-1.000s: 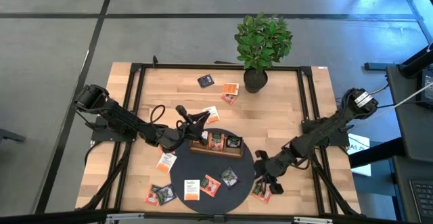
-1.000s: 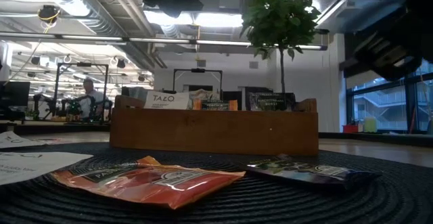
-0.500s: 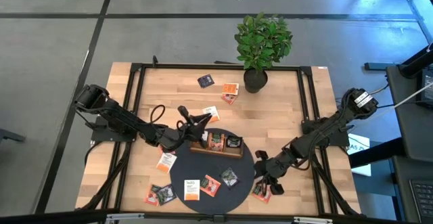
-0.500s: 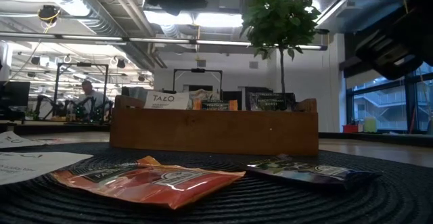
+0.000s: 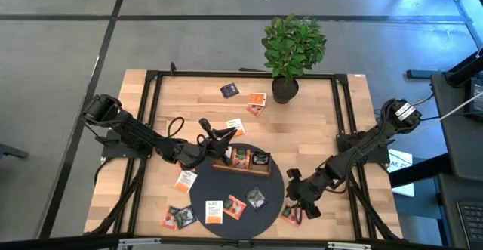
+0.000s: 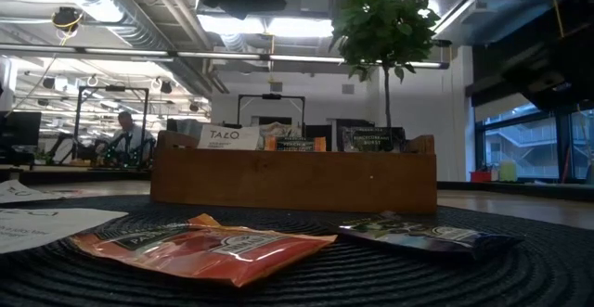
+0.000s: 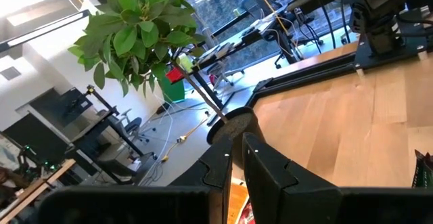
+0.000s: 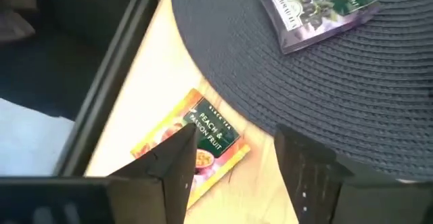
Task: Pick & Place Tea
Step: Put the orange black tea bag into the middle section of the wooden organizer
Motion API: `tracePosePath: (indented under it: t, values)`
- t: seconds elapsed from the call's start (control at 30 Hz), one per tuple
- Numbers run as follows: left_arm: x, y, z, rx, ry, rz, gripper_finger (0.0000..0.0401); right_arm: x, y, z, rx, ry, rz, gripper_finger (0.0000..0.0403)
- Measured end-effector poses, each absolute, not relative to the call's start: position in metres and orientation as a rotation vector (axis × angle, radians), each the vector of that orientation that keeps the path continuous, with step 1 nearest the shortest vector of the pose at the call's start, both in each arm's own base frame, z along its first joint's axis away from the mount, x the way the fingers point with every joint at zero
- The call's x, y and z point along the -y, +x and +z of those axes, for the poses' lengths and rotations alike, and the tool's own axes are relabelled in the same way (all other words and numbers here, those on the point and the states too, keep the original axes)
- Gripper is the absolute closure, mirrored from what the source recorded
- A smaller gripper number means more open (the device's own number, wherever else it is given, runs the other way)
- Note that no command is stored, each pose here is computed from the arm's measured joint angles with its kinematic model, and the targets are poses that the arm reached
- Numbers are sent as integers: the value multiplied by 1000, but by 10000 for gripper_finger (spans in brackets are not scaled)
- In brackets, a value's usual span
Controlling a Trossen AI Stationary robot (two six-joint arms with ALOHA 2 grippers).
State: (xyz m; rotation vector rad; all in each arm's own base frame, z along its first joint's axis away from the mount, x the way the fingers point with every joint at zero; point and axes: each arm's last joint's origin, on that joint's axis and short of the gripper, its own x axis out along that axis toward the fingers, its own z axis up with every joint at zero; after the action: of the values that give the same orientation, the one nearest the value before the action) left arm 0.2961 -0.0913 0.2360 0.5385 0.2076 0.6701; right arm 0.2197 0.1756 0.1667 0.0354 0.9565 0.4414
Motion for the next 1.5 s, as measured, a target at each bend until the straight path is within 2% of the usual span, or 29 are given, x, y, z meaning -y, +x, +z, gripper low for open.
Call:
tracePosePath:
  t: [0.3,0.57,0.8,1.1,1.5]
  values:
    - [91,296,236,-208,537,670,368,-184,226,149,-939,-51,470,235]
    - [91,296,231,-241,536,663,368,-196,226,125,-957,-146,523,245]
    - [91,296,230,-247,541,661,368,-198,228,108,-994,-174,490,267]
    - [91,296,230,-243,530,661,368,-197,226,106,-1023,-171,472,323]
    - [91,296,230,-243,531,660,368,-197,225,105,-1047,-131,442,347]
